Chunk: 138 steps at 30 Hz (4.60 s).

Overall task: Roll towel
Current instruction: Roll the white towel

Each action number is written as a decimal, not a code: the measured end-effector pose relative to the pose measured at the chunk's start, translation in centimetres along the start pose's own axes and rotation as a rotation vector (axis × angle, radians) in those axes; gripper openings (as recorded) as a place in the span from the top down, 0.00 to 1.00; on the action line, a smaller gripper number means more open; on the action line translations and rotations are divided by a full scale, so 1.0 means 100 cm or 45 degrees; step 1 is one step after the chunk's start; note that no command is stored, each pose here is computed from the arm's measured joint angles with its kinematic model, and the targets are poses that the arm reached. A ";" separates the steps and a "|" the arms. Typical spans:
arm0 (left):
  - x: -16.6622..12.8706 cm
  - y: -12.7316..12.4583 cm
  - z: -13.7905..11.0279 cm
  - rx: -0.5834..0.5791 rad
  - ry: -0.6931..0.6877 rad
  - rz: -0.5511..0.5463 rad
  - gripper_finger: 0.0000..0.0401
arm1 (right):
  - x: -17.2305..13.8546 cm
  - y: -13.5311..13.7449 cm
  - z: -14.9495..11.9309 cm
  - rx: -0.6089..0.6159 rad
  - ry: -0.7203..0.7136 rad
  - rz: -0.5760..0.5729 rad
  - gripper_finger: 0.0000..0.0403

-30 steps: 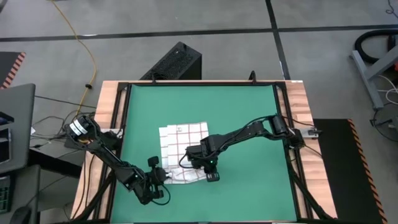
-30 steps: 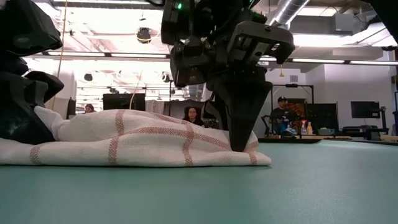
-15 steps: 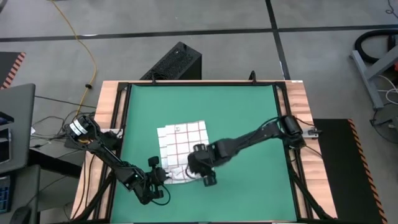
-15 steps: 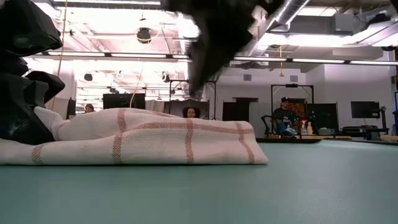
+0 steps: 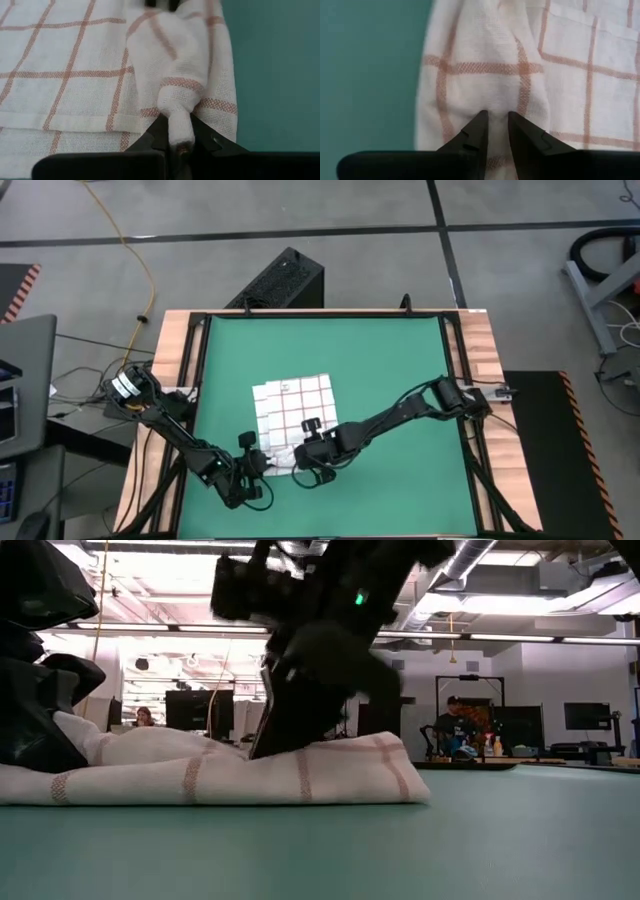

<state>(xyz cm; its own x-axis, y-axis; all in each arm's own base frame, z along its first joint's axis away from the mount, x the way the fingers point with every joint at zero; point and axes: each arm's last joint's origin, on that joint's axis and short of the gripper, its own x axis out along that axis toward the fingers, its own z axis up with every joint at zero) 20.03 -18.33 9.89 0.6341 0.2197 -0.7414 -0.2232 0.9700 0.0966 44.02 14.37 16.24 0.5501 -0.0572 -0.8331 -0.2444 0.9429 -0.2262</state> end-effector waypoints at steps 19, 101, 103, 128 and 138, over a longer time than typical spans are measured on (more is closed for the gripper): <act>-0.090 0.021 0.034 -0.085 -0.272 -0.209 0.94 | 0.030 -0.001 -0.006 0.103 0.001 0.013 0.77; -0.021 0.025 -0.042 0.092 -0.281 -0.031 1.00 | -0.106 0.038 -0.010 -0.037 0.163 -0.028 0.69; -0.021 0.025 -0.042 0.092 -0.280 -0.033 1.00 | -0.111 0.047 -0.016 -0.006 0.212 -0.056 0.62; -0.018 0.028 -0.040 0.110 -0.247 -0.021 1.00 | -0.017 0.040 -0.089 -0.109 -0.244 -0.288 0.29; -0.017 0.029 -0.039 0.116 -0.242 -0.015 1.00 | 0.000 0.039 -0.109 -0.119 -0.213 -0.258 0.29</act>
<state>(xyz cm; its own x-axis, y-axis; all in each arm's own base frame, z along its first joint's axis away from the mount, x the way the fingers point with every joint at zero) 15.42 -16.29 8.84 0.7665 0.2155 -0.6051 -0.1524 0.9762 0.1546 34.38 14.45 9.85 0.7177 -0.1795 -0.6729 -0.1842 0.8829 -0.4319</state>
